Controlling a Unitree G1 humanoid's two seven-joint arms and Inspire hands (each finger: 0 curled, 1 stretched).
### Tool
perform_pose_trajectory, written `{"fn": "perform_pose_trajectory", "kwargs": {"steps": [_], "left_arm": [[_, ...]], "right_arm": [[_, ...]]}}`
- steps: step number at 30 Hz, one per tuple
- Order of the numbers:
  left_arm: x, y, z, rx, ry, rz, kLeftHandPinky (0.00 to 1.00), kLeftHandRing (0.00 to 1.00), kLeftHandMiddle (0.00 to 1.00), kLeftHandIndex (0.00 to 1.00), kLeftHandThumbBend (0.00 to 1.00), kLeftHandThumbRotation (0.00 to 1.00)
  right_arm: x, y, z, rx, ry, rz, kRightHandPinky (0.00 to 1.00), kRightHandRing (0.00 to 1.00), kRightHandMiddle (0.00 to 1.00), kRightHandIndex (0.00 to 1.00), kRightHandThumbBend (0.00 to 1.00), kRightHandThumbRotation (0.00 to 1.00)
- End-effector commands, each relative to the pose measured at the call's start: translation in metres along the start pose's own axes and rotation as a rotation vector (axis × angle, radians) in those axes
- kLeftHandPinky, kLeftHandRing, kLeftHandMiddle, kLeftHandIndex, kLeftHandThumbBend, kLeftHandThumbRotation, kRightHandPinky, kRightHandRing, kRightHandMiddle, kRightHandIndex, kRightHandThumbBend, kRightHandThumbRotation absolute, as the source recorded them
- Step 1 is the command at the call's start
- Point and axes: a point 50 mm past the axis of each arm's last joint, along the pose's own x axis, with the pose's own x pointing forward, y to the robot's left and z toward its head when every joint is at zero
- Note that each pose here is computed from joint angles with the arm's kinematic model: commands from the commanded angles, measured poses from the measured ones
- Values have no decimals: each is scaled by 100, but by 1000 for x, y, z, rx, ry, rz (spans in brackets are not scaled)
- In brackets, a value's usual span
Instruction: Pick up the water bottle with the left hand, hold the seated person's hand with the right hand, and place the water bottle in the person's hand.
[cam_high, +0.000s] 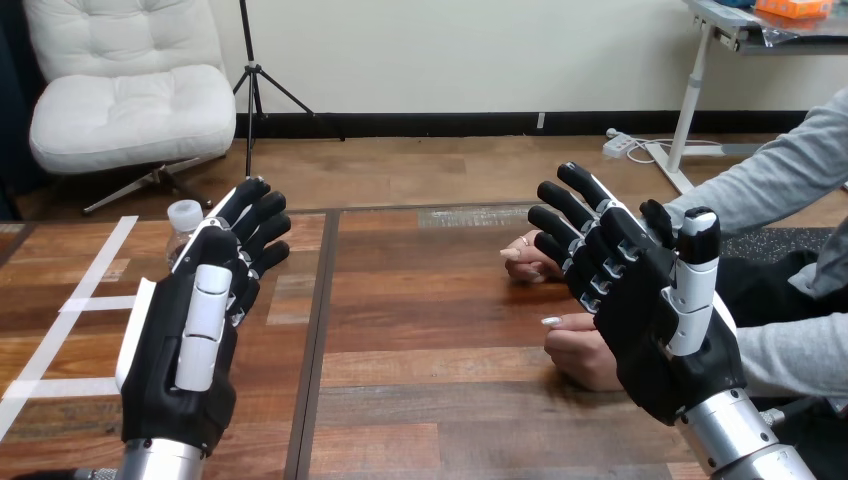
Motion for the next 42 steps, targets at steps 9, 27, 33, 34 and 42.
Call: {"fn": "perform_pose_trajectory", "kwargs": {"steps": [9,27,33,34,42], "left_arm": [[14,-1,10,-10,-77,-20,86,87,87,87,68,88],[17,-1,8,-1,-77,-18,84,87,86,86,66,88],[17,0,8,7,-75,-18,84,87,87,86,67,88],[17,0,8,8,-76,-18,85,87,87,86,67,89],[17,1,9,18,-82,-21,87,88,88,87,68,89]], "right_arm": [[15,2,12,4,-88,5,100,96,95,97,97,100],[19,2,11,3,-87,12,100,95,95,97,98,100],[20,2,11,3,-88,11,100,95,95,98,98,100],[20,2,11,4,-89,12,100,95,95,98,98,100],[19,2,10,11,-88,9,100,95,95,98,98,100]]}}
